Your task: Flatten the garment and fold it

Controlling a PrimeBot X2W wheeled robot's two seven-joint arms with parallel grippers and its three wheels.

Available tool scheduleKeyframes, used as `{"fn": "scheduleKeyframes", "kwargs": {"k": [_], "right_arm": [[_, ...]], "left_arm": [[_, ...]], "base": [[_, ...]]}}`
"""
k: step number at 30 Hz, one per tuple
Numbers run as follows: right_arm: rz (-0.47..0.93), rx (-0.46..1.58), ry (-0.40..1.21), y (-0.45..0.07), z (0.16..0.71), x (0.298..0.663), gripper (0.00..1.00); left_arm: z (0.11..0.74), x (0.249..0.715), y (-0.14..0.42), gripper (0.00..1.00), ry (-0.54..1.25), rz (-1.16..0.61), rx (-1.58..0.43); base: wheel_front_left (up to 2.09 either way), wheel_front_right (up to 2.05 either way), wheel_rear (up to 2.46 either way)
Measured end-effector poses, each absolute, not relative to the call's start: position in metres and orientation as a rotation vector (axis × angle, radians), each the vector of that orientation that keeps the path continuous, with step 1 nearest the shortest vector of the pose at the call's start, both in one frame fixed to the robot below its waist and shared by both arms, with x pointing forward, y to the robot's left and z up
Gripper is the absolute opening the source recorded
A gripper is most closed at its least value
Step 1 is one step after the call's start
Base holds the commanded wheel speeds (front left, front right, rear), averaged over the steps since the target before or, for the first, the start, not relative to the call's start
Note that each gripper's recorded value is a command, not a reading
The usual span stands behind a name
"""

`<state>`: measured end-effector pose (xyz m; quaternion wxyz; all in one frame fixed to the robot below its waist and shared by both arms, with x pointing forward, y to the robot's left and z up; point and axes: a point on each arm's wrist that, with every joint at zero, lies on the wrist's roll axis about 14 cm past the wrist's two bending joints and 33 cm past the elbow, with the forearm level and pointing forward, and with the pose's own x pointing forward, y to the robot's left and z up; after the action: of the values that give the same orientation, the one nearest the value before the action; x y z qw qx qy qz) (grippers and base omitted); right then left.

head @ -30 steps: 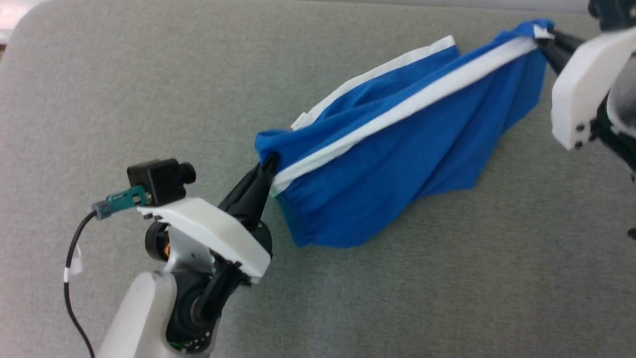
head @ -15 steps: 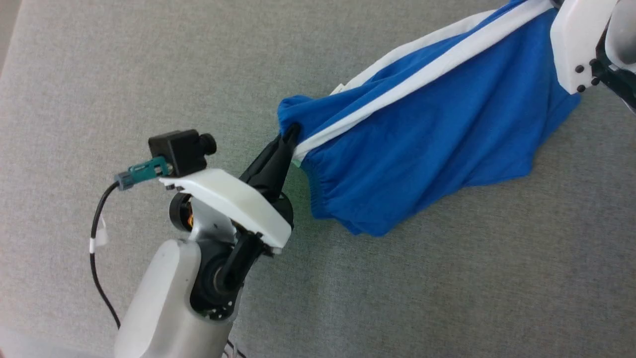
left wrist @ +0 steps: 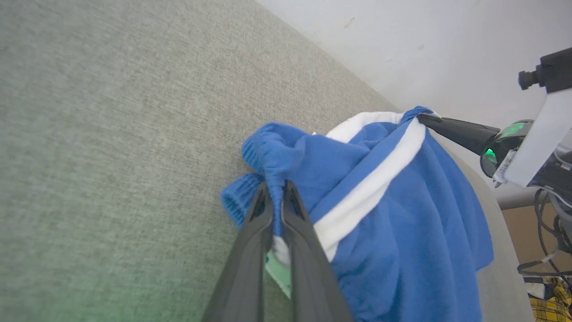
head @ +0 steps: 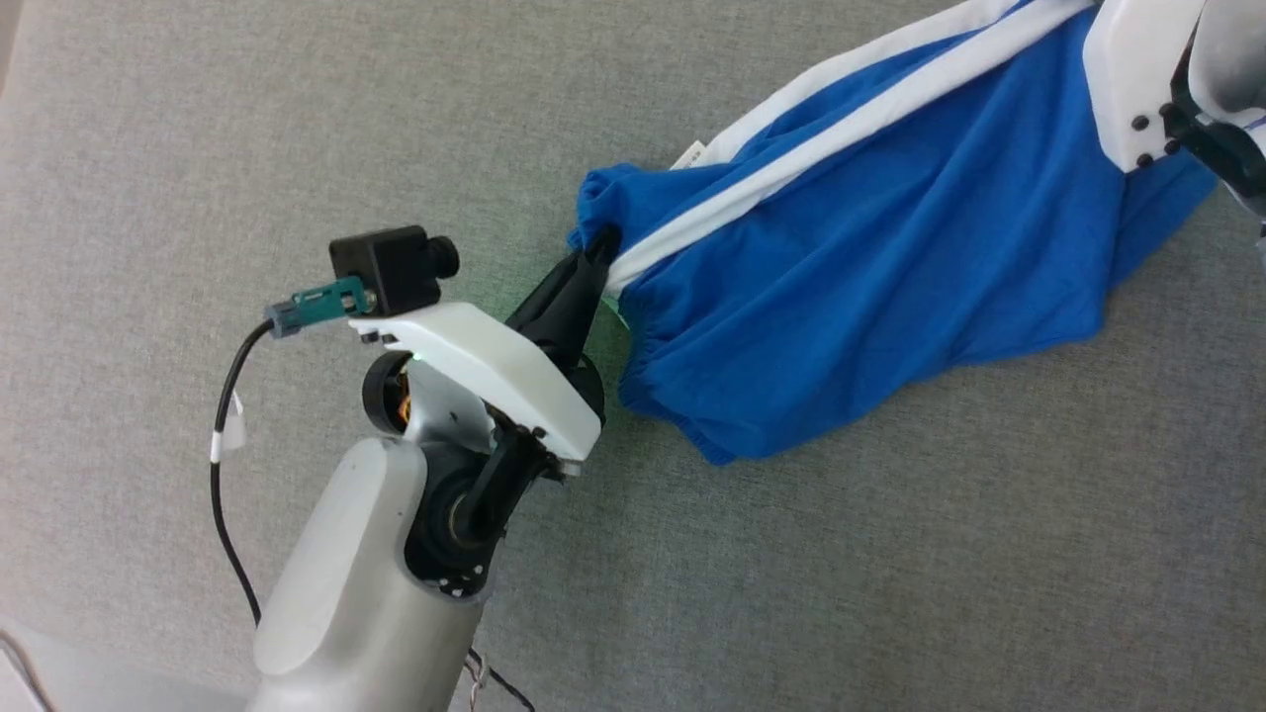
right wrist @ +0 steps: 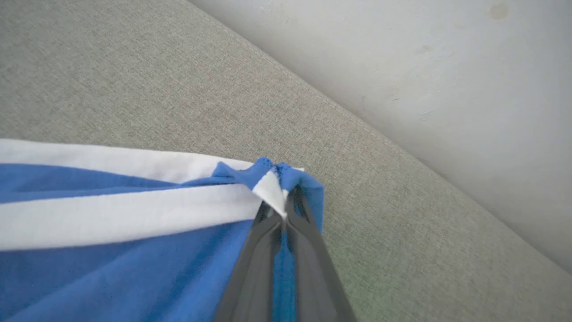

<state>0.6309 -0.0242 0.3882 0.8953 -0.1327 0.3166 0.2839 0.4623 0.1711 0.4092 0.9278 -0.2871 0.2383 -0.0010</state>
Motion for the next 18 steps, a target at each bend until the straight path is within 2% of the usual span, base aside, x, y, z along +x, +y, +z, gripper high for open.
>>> {"fn": "scheduleKeyframes", "kwargs": {"k": [3, 4, 5, 6, 7, 8, 9, 10, 11, 12, 18], "right_arm": [[0.594, -0.277, 0.665, -0.022, 0.383, 0.631, 0.00], [0.596, -0.277, 0.666, -0.021, 0.381, 0.631, 0.07], [0.600, -0.279, 0.665, -0.019, 0.380, 0.631, 0.29], [0.603, -0.281, 0.660, -0.018, 0.381, 0.632, 0.68], [0.608, -0.286, 0.661, -0.016, 0.381, 0.631, 0.89], [0.610, -0.289, 0.664, -0.015, 0.380, 0.630, 0.96], [0.612, -0.289, 0.669, -0.015, 0.380, 0.629, 1.00], [0.612, -0.286, 0.673, -0.015, 0.381, 0.628, 1.00], [0.612, -0.283, 0.676, -0.015, 0.382, 0.627, 1.00], [0.614, -0.282, 0.677, -0.015, 0.384, 0.626, 1.00], [0.617, -0.251, 0.668, -0.017, 0.407, 0.619, 1.00]], "left_arm": [[0.407, 0.462, 0.173, 0.00, 0.491, 0.002, -0.586], [0.406, 0.462, 0.173, 0.00, 0.493, 0.005, -0.586], [0.406, 0.462, 0.174, 0.12, 0.495, 0.007, -0.587], [0.405, 0.462, 0.174, 0.32, 0.494, 0.008, -0.588], [0.406, 0.462, 0.175, 0.40, 0.492, 0.010, -0.590], [0.406, 0.461, 0.175, 0.45, 0.489, 0.010, -0.591], [0.407, 0.461, 0.174, 0.49, 0.488, 0.010, -0.591], [0.408, 0.461, 0.174, 0.57, 0.486, 0.008, -0.591], [0.410, 0.461, 0.174, 0.73, 0.484, 0.007, -0.591], [0.411, 0.460, 0.174, 1.00, 0.481, 0.005, -0.592], [0.428, 0.459, 0.171, 1.00, 0.446, -0.011, -0.603]], "base": [[0.00, 0.00, 0.00], [0.00, 0.00, 0.00], [0.00, 0.00, 0.00], [0.00, 0.00, 0.00], [0.00, 0.00, 0.00], [0.00, 0.00, 0.00], [0.00, 0.00, 0.00], [0.00, 0.00, 0.00], [0.00, 0.00, 0.00], [0.00, 0.00, 0.00], [0.00, 0.00, 0.00]]}}
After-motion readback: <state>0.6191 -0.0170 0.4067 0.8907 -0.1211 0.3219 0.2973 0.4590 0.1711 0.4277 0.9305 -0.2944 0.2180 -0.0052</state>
